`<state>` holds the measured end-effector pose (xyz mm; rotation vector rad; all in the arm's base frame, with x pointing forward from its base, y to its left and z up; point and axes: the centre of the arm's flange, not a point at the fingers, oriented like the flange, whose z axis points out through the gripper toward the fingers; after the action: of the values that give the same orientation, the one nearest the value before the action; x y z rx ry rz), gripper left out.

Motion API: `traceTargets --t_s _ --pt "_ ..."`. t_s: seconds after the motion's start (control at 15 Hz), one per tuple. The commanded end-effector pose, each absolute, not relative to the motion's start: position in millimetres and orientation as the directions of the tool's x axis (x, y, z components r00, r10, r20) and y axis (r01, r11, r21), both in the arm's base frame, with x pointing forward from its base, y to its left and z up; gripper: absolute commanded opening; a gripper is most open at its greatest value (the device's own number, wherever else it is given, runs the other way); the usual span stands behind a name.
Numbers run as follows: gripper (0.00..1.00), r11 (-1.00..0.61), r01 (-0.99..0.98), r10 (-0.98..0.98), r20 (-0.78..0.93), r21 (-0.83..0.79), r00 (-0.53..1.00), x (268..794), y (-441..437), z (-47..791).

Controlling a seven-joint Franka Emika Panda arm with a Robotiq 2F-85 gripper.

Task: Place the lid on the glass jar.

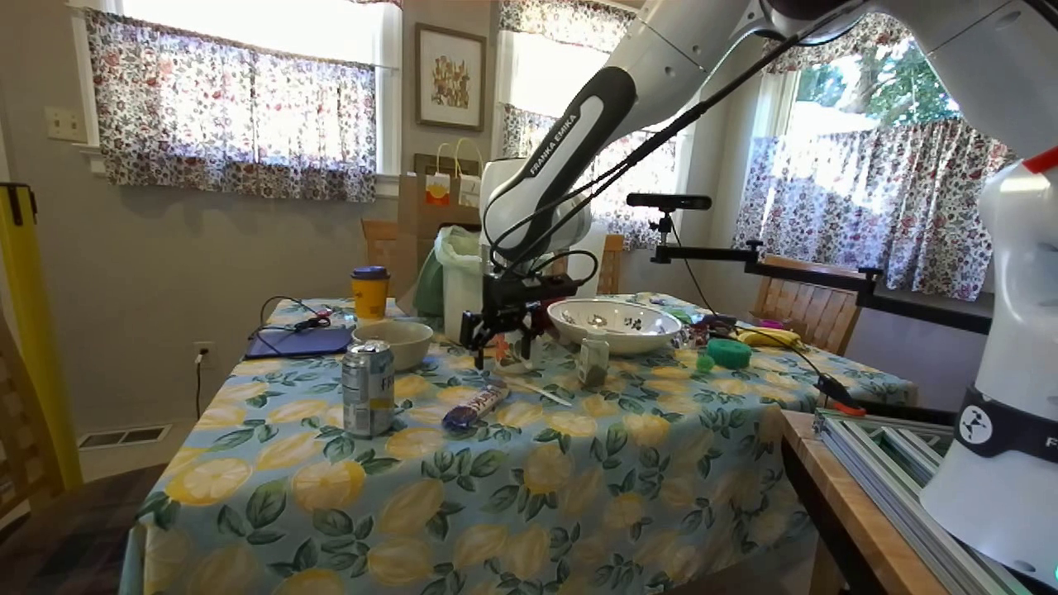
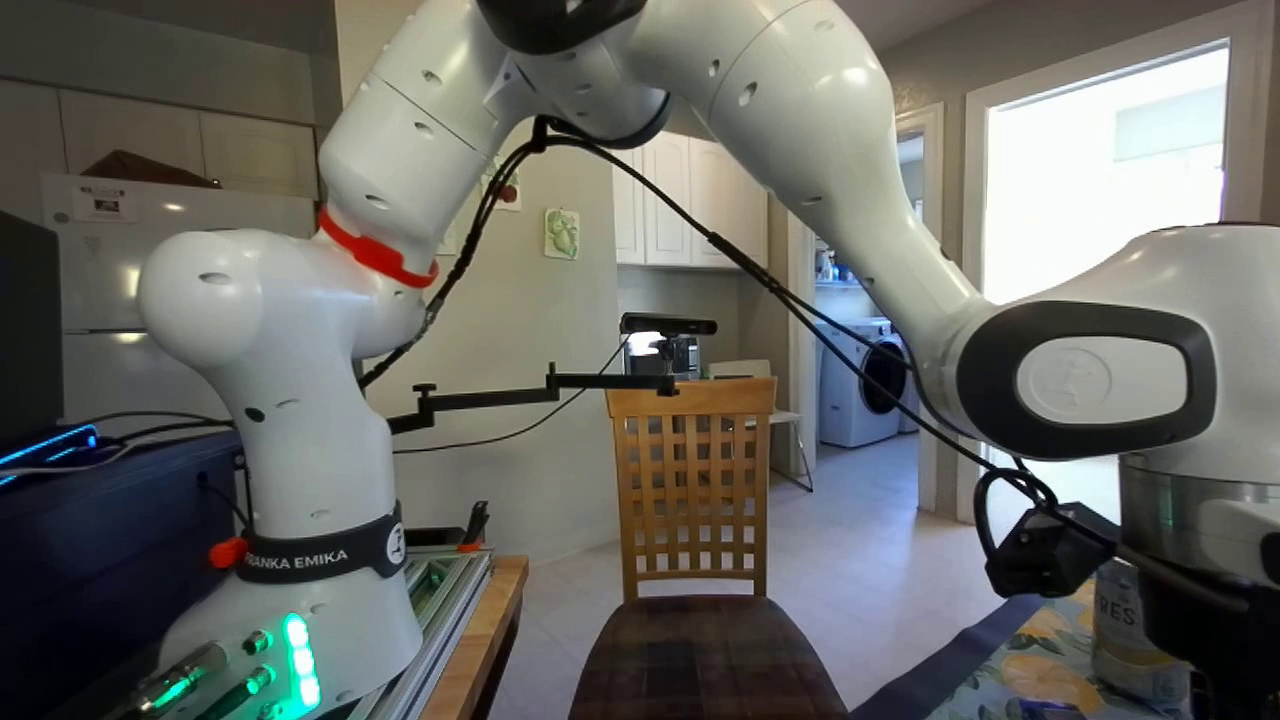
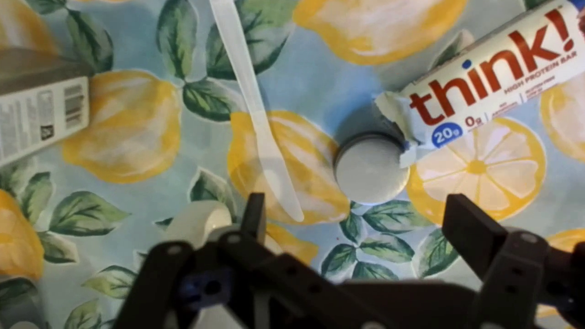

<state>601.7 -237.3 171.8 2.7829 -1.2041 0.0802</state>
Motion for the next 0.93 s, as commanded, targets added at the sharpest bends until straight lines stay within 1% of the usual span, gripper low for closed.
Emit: traceTargets --t_s 0.0,0.53,0.87 --pt "1.0 -0.674 -0.735 -0.731 0.08 0.071 0.678 621 -246 160" --pt "1.0 -0.698 -0.712 -0.71 0.064 0.071 0.702 628 -227 146" --pt "1.0 -0.695 -0.715 -0.713 0.059 0.076 0.699 630 -229 141"
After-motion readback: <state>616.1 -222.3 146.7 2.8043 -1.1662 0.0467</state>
